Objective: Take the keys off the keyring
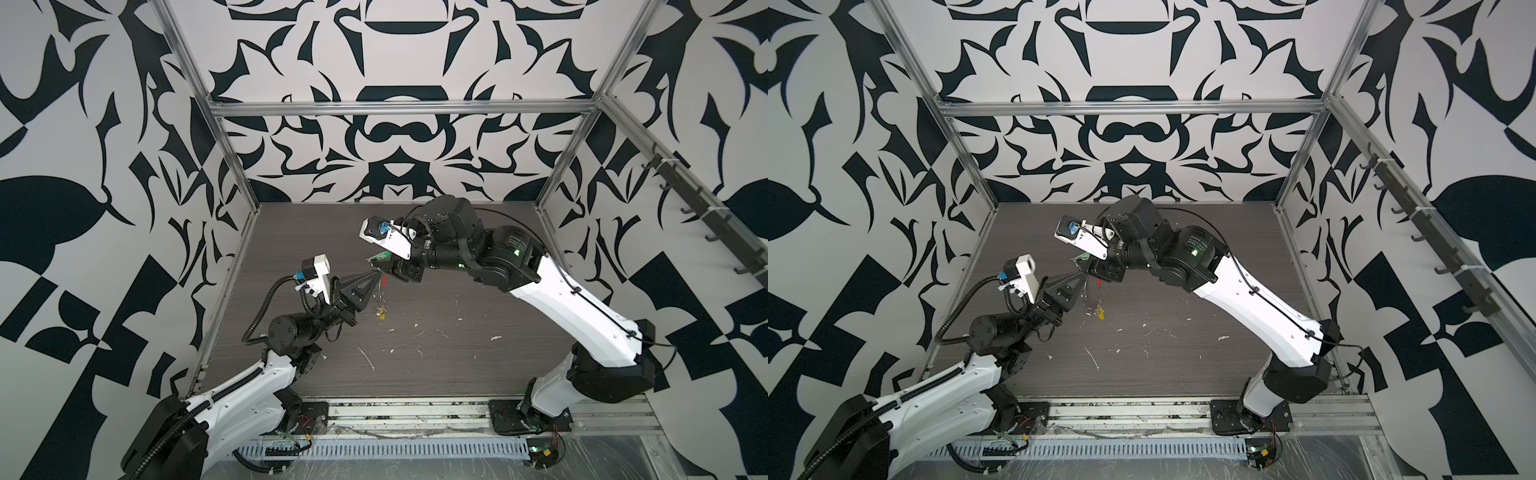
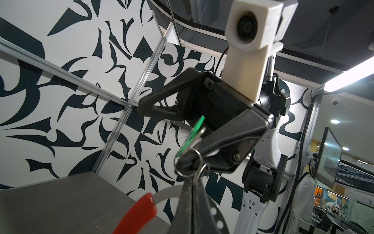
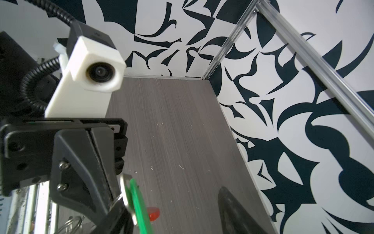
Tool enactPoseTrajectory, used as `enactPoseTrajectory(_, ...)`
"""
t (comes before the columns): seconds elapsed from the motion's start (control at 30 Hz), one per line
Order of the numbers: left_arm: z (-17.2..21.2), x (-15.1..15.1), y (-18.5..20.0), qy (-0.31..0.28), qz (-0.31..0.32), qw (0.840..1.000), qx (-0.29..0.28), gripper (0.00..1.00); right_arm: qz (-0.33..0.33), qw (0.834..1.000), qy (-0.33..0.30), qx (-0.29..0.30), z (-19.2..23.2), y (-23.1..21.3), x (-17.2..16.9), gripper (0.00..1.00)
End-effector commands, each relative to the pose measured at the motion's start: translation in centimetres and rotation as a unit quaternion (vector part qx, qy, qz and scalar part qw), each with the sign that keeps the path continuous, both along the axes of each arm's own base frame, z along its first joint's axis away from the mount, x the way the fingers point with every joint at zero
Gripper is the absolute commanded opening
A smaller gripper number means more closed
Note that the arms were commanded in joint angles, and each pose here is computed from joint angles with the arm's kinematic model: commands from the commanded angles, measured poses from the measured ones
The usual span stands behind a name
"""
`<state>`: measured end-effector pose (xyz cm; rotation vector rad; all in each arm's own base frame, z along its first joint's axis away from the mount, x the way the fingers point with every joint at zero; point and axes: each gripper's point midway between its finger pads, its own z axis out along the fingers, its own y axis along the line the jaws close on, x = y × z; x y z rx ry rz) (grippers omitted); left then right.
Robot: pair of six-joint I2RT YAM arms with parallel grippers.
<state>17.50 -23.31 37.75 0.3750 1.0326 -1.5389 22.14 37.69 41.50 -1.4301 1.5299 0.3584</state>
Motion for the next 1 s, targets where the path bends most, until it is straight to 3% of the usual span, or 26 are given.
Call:
enactPoseTrajectory(0.0, -1.4, -0.3, -1.1, 0.015, -0.024, 0.999, 0.028, 0.0, 0.053, 0.996, -0.064, 0.021, 1.6, 3.1, -2.0, 0.69)
enactPoseTrajectory(0.37, -1.3, -0.3, -0.9, 0.015, -0.021, 0.999, 0.027, 0.0, 0.023, 0.995, -0.088, 0.033, 2.2, 3.1, -0.8, 0.75)
enactPoseTrajectory(0.7, -1.1, 0.0, -0.8, 0.021, -0.014, 0.999, 0.026, 0.0, -0.016, 0.985, -0.095, 0.143, 6.6, 1.2, -1.1, 0.73)
enactPoseTrajectory(0.87, -1.2, 0.2, -0.7, 0.025, -0.008, 0.999, 0.024, 0.0, -0.026, 0.981, -0.047, 0.185, 7.4, -0.4, -1.9, 0.69)
enactPoseTrajectory(0.97, -1.3, 0.3, -0.6, 0.028, -0.006, 0.999, 0.024, 0.0, -0.028, 0.975, 0.023, 0.218, 6.9, -2.1, -1.5, 0.64)
